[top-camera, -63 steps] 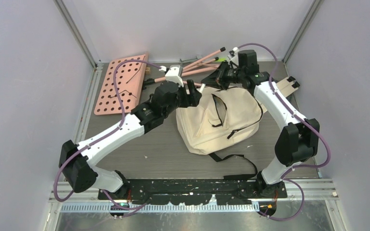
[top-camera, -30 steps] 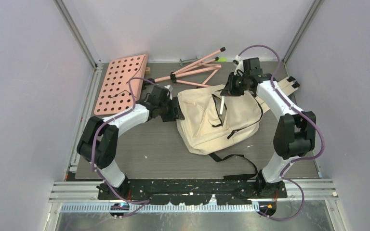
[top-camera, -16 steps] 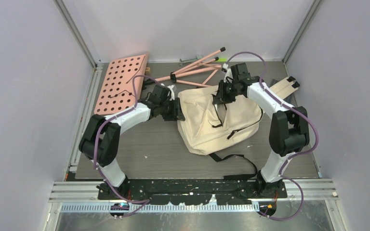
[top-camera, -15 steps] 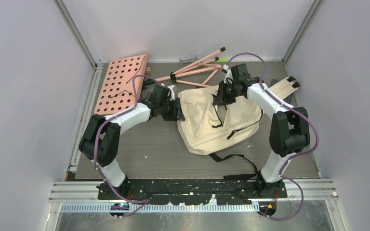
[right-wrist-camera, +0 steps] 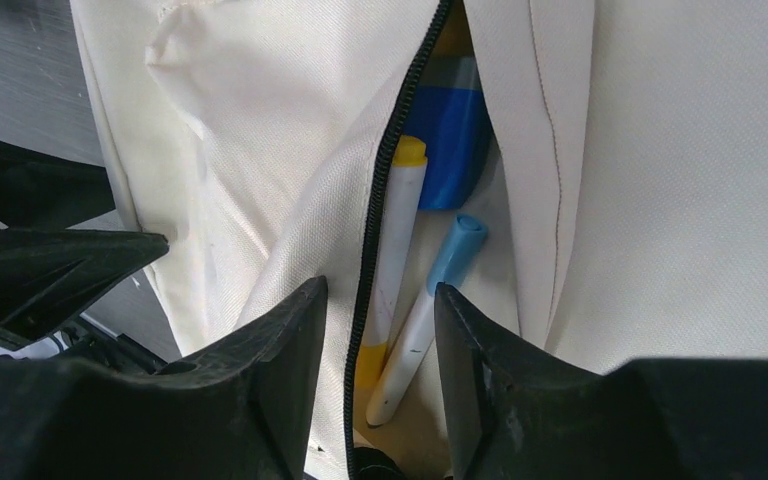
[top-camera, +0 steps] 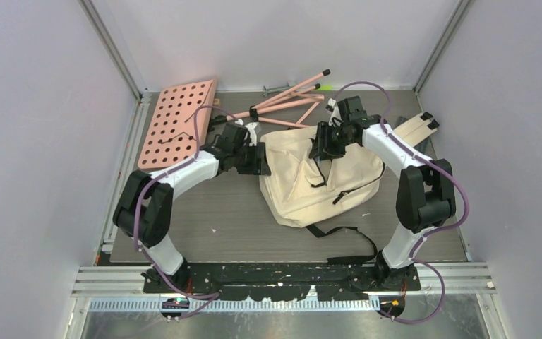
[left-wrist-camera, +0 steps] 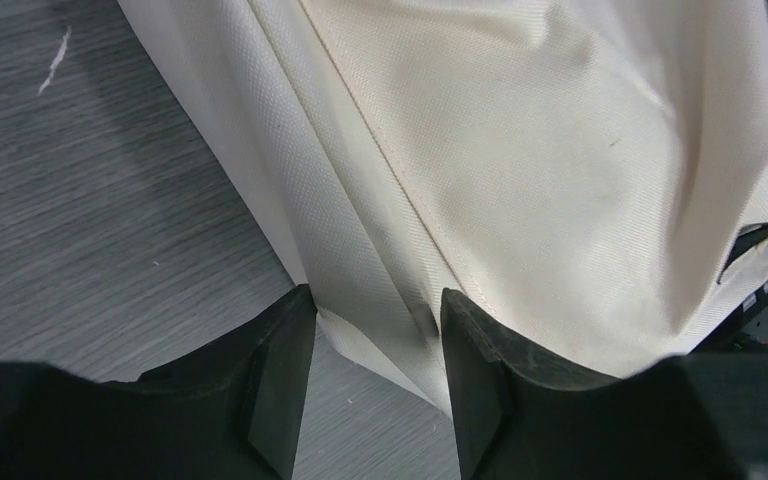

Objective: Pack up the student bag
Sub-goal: Place the stationery in the student bag, then zip the student bag at the center of the board.

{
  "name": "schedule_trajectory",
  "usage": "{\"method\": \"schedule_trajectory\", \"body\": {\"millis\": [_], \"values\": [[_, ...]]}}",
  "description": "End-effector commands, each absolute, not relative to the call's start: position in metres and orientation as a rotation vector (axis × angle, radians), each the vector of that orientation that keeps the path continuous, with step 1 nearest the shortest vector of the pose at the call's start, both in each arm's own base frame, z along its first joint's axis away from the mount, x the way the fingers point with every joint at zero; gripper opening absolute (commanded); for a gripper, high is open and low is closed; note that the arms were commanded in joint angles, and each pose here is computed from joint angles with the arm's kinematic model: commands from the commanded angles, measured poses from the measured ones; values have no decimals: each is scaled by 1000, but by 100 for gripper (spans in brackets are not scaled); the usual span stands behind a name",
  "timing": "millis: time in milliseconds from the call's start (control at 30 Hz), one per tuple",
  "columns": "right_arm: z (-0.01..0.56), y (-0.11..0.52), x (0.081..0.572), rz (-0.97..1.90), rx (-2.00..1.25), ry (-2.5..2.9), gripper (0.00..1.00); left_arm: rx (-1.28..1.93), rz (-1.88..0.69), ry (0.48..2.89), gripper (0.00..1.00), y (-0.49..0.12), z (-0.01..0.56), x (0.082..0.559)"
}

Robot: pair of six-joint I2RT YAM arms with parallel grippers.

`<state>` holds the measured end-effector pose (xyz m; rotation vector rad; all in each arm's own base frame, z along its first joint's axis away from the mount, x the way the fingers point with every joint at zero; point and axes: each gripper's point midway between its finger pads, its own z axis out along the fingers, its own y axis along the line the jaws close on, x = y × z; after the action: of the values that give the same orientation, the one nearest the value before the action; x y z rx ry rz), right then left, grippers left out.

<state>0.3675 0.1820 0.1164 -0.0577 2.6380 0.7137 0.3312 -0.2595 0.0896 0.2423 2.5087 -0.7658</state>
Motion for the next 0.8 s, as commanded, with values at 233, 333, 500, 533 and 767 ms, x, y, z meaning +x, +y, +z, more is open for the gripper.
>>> {"method": "schedule_trajectory", "body": {"millis": [233, 333, 500, 533, 767], "values": [[199, 173, 372, 646, -84, 2436, 54, 679, -680, 1951, 53, -304, 219, 332], [217, 160, 366, 582, -51, 2384, 54, 817, -719, 1873, 54, -334, 229, 312], [230, 134, 349, 463, 37, 2323, 57, 997, -781, 1833, 51, -376, 216, 281], [225, 130, 345, 440, 55, 2329, 57, 1030, -790, 1822, 51, -384, 214, 275], [209, 110, 314, 379, 144, 2355, 57, 1183, -795, 1791, 47, -417, 193, 262]]}}
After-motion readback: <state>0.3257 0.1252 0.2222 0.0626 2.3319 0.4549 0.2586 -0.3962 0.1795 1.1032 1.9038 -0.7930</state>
